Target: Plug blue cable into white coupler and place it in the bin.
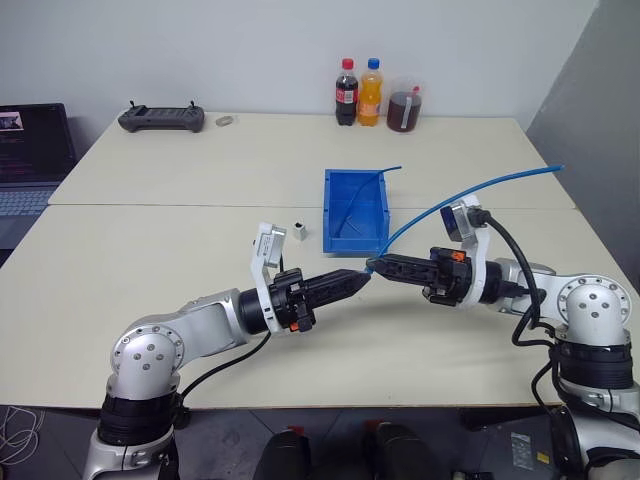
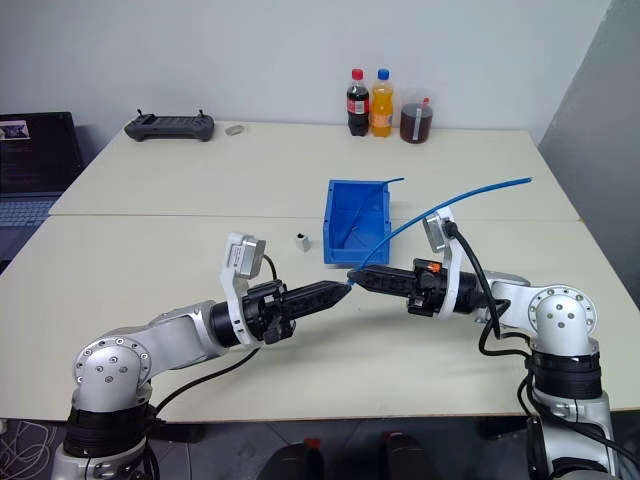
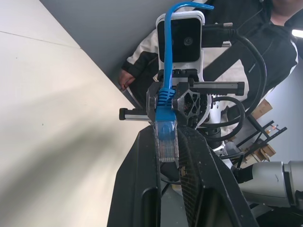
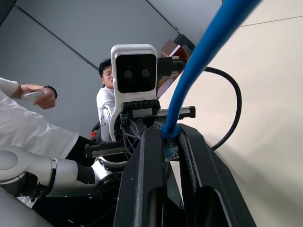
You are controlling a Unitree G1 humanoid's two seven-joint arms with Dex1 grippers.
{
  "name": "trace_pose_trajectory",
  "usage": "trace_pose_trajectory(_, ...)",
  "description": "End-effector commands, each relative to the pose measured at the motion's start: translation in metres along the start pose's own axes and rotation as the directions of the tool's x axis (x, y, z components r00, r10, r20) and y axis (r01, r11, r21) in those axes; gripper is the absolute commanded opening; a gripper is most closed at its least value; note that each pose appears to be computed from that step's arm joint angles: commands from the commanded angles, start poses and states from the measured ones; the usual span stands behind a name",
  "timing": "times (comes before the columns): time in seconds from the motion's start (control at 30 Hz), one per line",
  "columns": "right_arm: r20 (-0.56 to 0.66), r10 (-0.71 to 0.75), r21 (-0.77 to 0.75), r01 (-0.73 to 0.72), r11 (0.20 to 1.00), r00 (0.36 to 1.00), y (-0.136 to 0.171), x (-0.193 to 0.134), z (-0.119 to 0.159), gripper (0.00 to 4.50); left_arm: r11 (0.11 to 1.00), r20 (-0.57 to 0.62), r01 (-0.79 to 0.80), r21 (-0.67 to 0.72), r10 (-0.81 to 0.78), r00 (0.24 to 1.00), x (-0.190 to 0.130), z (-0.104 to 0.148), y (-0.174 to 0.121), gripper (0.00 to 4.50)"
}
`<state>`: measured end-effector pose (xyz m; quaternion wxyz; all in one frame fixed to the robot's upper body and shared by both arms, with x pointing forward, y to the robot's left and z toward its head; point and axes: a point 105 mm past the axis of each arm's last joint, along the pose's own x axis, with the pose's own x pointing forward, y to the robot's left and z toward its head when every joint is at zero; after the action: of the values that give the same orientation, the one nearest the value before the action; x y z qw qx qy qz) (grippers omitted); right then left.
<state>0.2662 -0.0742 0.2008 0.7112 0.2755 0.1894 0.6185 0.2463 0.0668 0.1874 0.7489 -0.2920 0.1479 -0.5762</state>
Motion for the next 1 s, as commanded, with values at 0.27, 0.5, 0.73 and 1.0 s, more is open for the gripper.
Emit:
trace_pose_trajectory(0.27,0.014,0.001,-0.052,0.000,0.999,1.000,0.005,0.000,0.011,0.10,0.997,0.014,0.043,0.068,-0.044,0.999,-0.009,0.005,-0.013,2.02)
trace_pose_trajectory(0.5,0.026,-0.034,-0.066,0.036,0.997,0.999,0.000,-0.009,0.016,0.10,0.997,0.003,0.022,0.073,-0.022,1.000,-0.025,0.001,-0.018,3.47)
trace_pose_trajectory(0.73,0.027,-0.077,-0.072,0.079,0.994,0.997,-0.011,-0.015,0.013,0.10,0.991,0.006,-0.043,0.129,0.042,0.999,-0.039,-0.001,-0.024,4.49)
trace_pose_trajectory(1.0,0.070,-0.116,-0.103,0.123,0.987,0.991,-0.015,-0.021,0.021,0.10,0.547,0.118,-0.680,0.487,0.731,0.672,-0.103,-0.016,0.085,4.49)
